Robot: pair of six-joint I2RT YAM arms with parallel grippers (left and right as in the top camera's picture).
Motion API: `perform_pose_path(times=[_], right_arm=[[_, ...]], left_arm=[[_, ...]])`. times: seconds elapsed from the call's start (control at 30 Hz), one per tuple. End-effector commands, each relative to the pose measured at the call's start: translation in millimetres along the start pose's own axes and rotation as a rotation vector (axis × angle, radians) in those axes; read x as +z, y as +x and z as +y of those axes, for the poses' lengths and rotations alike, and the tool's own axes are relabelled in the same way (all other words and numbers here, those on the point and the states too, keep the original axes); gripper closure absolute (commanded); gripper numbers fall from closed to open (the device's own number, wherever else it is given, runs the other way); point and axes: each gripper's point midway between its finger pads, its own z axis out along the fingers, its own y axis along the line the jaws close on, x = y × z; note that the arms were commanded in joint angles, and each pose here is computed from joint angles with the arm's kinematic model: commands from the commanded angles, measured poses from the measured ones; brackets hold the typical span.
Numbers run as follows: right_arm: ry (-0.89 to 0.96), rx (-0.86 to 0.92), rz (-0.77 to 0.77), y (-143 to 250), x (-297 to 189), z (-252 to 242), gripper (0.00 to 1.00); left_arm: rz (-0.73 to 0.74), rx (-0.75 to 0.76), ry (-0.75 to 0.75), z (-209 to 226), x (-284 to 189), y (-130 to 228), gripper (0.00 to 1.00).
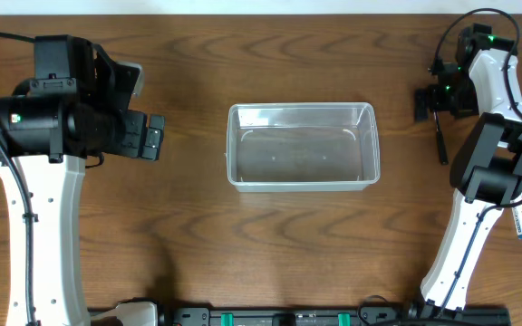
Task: Pack container
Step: 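Lower the right gripper and grasp the claw hammer by its handle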
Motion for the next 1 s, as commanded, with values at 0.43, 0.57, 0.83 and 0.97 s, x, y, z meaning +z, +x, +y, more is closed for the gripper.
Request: perform_pose_path(times=[0.43,0.57,0.83,0.97], right_arm=[[-0.016,0.031,0.005,3,8,-5,0.1],[-0.016,0.032,0.003,2,8,-5,0.19],[-0.008,0.066,-0.026,-5,8,-7,0.33],[-0.006,0.068,-0.034,-7,8,-8,0.45]], left_arm=[[-0.002,-0.009,-0.011,1,-3,1,0.02],[-0.002,-0.009,-0.012,1,-3,1,0.02],[-0.002,-0.009,-0.011,1,-3,1,0.02],[-0.001,-0.009,-0.011,0,-3,1,0.02]])
